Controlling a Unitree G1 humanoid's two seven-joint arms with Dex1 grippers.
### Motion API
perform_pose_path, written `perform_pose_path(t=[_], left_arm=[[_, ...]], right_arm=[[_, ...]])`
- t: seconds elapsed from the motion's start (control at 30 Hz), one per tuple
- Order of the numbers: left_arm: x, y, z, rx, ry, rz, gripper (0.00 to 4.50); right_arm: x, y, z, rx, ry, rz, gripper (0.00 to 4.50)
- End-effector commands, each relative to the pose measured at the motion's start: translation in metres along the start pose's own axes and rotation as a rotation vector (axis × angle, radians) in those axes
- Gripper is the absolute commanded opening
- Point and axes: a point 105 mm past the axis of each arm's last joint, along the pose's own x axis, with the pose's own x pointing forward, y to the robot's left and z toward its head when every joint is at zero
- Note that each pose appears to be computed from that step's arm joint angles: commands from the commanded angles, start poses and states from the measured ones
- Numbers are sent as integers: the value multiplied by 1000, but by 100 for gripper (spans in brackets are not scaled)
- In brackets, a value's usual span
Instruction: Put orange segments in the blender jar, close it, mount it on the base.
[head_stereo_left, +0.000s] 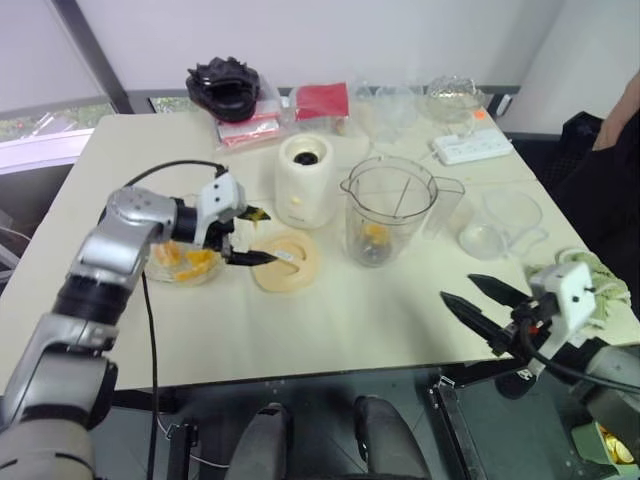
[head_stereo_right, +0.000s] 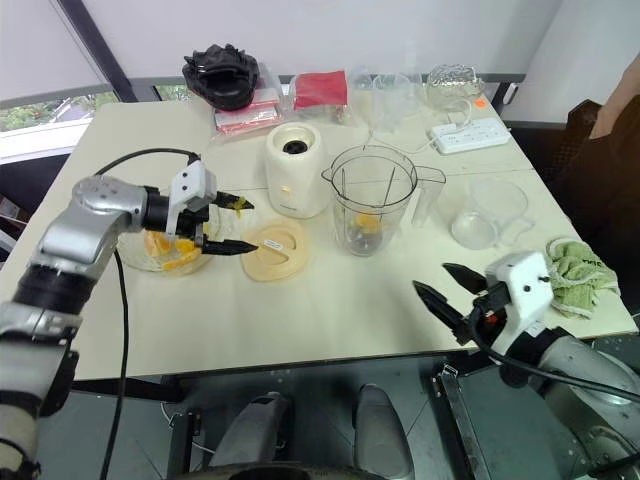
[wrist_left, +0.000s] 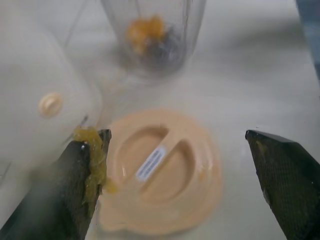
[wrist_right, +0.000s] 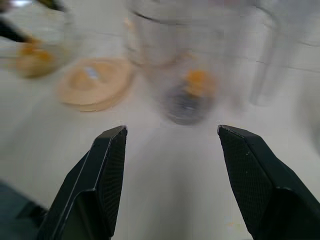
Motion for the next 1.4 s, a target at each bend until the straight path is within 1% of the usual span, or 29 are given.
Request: perform_pose_path(t=[0.03,0.13,0.3,0.37,0.57,0.8,1.03,1.27,1.4], left_arm=[[1,8,-8,71,85,-73,450],[9,15,-17,126,178,-103,450],[21,15,-29,214,280,-145,450],[27,15,-32,248,300,-141,450],[39,22,-30,290,305,-74,450],[43,28,-27,296,309,-23,450],[55,26,-36,326,352,-2,450],[65,22,-41,357,380,-14,450],[73,10,-45,357,397,-106,450]], right_arm=[[9,21,18,-52,-33,82,300],[17,25,26,-79,-60,90,300],[23,31,29,-84,-71,85,300],[24,33,28,-84,-70,78,300],[23,39,27,-72,-74,58,300],[23,46,26,-60,-77,42,300],[23,45,24,-56,-69,19,300],[22,44,23,-49,-62,3,300],[21,41,22,-46,-53,-19,300]])
